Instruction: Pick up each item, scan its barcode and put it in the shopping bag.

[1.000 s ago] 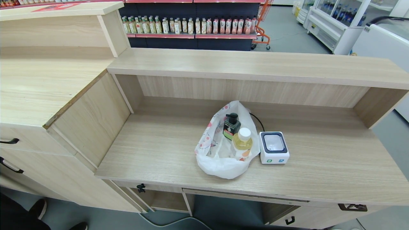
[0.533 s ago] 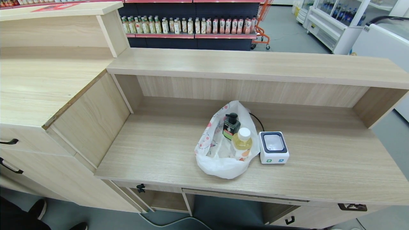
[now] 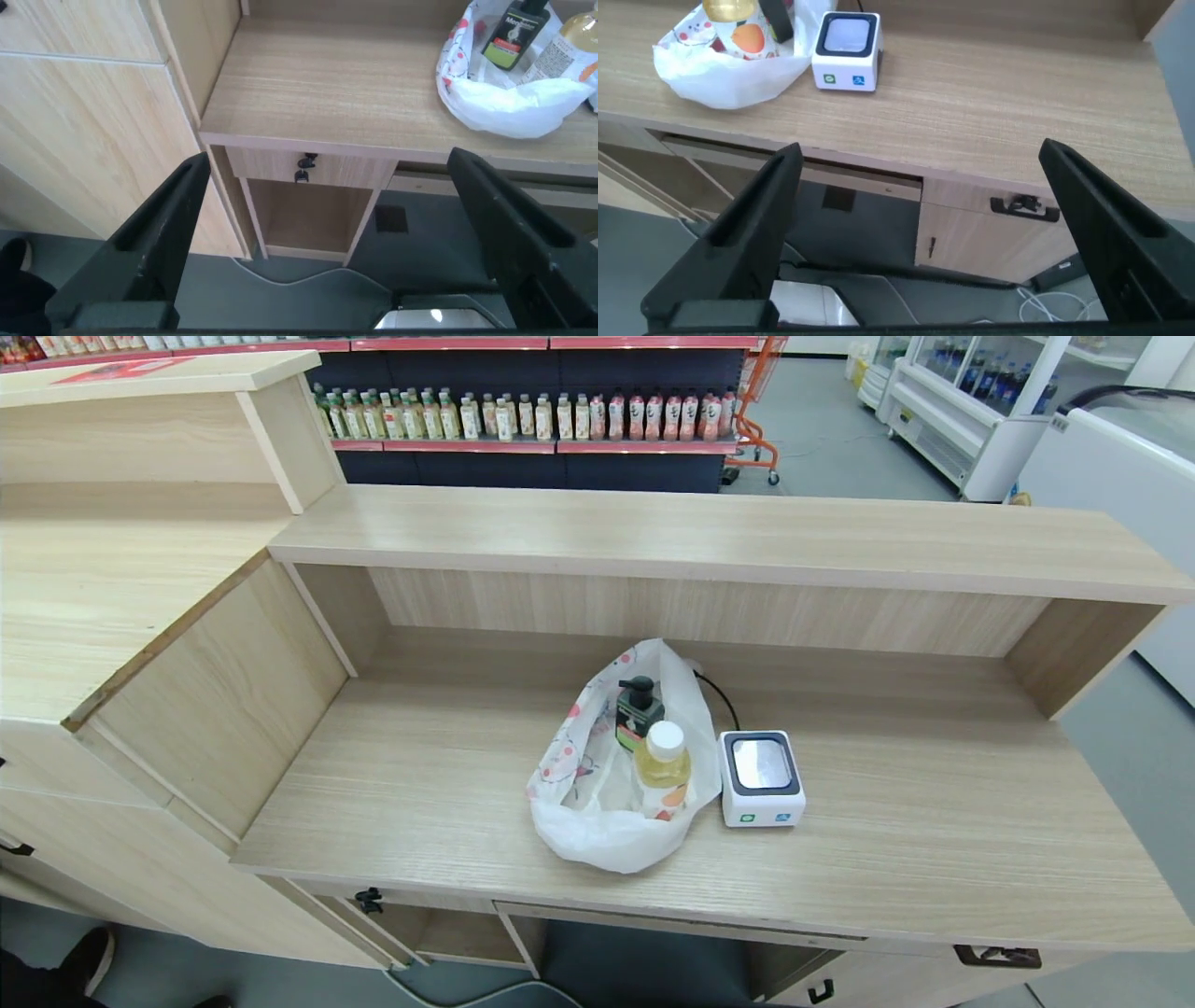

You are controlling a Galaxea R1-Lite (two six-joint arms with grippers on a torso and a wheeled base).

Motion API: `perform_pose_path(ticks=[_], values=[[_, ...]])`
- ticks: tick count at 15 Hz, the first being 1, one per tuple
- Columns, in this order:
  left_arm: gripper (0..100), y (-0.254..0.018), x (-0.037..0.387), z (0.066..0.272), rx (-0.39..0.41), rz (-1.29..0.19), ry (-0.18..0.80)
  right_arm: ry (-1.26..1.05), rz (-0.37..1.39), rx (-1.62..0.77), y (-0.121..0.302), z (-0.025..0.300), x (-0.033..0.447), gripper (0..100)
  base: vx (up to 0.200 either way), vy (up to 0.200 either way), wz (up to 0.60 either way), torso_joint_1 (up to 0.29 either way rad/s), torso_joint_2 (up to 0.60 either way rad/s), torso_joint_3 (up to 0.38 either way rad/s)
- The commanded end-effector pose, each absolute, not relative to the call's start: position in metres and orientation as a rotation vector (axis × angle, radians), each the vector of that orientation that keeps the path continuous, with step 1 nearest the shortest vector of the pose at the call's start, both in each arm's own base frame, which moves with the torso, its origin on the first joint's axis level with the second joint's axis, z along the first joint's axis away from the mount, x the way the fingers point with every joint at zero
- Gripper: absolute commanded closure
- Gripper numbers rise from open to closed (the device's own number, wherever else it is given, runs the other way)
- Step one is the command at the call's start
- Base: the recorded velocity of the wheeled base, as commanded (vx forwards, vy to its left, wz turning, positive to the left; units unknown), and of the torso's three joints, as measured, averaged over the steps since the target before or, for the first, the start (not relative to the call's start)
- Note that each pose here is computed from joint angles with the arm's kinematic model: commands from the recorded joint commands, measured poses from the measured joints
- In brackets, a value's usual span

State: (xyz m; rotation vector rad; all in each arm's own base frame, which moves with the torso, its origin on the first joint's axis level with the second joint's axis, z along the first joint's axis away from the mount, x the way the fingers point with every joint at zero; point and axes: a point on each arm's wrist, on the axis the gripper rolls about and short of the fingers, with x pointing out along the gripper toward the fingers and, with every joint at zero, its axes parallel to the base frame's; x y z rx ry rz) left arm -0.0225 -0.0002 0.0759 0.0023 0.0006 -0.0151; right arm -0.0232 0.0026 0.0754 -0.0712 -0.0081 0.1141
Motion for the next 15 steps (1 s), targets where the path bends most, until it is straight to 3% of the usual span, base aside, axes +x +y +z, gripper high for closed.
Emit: perform_pose_path(ticks=[1, 3, 8, 9, 15], values=[[0, -0.0001, -0.0219, 0.0761, 0.003, -0.015, 0.009, -0.006, 0.112, -0.072, 0.0027, 0.0756, -0.0229, 0, 0.2, 0.0, 0.0, 0.002, 0.0, 0.002], [0, -0.0001, -0.0221, 0.076, 0.003, -0.015, 0.006, -0.006, 0.112, -0.072, 0.0027, 0.0756, -0.0229, 0, 0.2, 0.0, 0.0, 0.015, 0.0, 0.005], [0, -0.0001, -0.0227, 0.0758, -0.002, -0.014, -0.002, 0.002, 0.112, -0.078, 0.0026, 0.0749, -0.0229, 0, 0.0, 0.0, 0.0, 0.0, 0.0, 0.0], [0, -0.0001, -0.0227, 0.0758, -0.002, -0.014, -0.002, 0.002, 0.114, -0.073, 0.0026, 0.0749, -0.0229, 100, 0.0, 0.0, 0.0, 0.0, 0.0, 0.0], [0, -0.0001, -0.0227, 0.0758, -0.002, -0.014, -0.002, 0.002, 0.112, -0.072, 0.0027, 0.0749, -0.0229, 100, 0.0, 0.0, 0.0, 0.0, 0.0, 0.0]])
